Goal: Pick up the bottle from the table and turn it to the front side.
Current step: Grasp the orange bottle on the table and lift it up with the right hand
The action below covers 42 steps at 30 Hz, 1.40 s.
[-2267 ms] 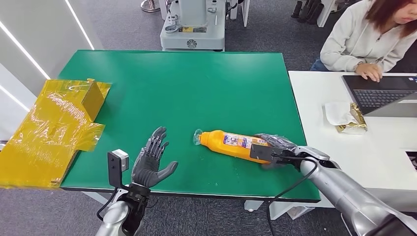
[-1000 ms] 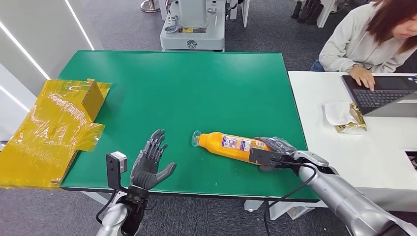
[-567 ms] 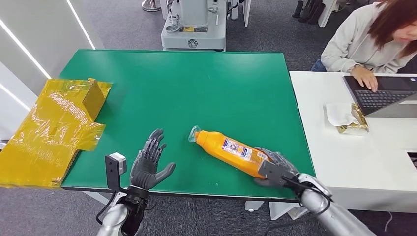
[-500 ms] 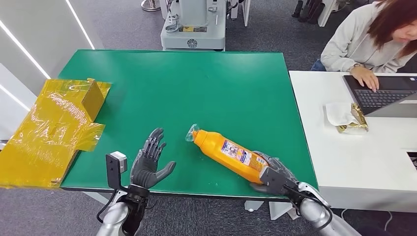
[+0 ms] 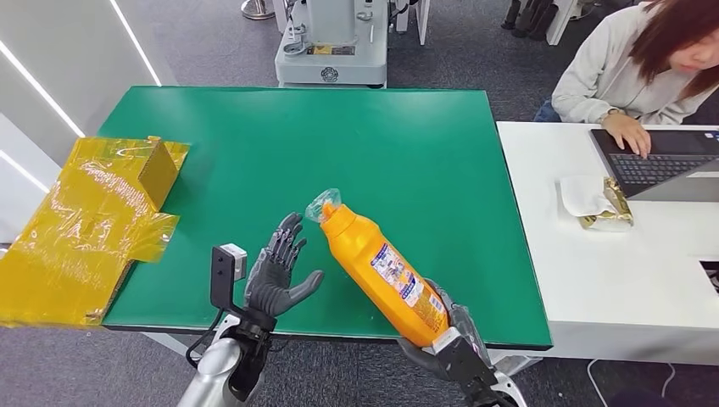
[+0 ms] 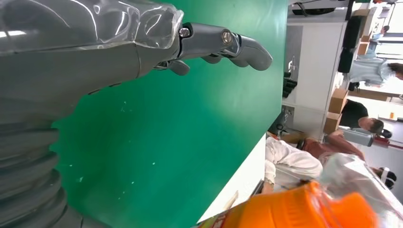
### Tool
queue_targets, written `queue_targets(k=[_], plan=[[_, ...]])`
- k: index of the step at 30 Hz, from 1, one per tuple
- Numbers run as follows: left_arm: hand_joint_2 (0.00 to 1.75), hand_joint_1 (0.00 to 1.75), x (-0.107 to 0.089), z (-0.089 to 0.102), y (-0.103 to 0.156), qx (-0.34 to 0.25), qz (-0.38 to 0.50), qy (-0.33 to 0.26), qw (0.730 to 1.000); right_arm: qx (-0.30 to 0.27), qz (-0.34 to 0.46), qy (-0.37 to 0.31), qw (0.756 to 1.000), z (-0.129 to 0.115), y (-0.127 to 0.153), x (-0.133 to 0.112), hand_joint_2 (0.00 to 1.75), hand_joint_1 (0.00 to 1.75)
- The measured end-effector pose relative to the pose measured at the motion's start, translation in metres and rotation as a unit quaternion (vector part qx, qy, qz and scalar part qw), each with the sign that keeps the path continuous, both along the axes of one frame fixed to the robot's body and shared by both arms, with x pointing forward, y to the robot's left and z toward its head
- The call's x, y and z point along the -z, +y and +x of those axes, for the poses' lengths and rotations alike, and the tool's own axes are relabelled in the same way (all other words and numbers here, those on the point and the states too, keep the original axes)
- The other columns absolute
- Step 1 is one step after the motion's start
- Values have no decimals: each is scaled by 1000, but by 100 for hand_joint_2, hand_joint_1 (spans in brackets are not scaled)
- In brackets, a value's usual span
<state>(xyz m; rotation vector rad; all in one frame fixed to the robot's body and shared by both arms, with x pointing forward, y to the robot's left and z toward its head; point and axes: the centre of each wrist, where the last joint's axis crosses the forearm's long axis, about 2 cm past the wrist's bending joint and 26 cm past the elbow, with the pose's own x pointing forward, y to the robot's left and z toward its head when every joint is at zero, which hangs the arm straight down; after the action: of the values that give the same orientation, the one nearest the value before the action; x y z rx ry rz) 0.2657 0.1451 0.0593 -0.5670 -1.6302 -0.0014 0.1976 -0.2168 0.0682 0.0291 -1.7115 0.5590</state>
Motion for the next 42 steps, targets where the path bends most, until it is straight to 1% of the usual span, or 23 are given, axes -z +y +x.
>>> queue_targets(k=[7,12,15,20,24,29,35,38,42], plan=[[175,0,-3,5,-3,5,0,-5,1000,15,18,-8,1000,-4,6,-6,175,175],[175,0,-8,11,-3,9,8,-13,1000,20,39,-14,999,3,5,-8,175,175],[175,0,-13,17,-2,14,9,-17,1000,29,50,-22,998,12,2,-10,175,175],[175,0,-26,36,2,25,2,-32,999,56,58,-45,996,34,-12,-15,175,175],[175,0,-32,46,5,37,4,-41,999,66,59,-55,995,40,-17,-14,175,175],[175,0,-48,69,12,55,11,-59,997,72,58,-77,993,55,-22,-21,175,175],[175,0,-54,81,17,66,15,-58,996,73,54,-84,992,65,-24,-24,175,175],[175,0,-63,100,27,94,13,-48,994,69,44,-98,992,85,-25,-33,175,175],[175,0,-83,129,39,125,20,-42,991,62,30,-114,991,115,-25,-45,175,175]])
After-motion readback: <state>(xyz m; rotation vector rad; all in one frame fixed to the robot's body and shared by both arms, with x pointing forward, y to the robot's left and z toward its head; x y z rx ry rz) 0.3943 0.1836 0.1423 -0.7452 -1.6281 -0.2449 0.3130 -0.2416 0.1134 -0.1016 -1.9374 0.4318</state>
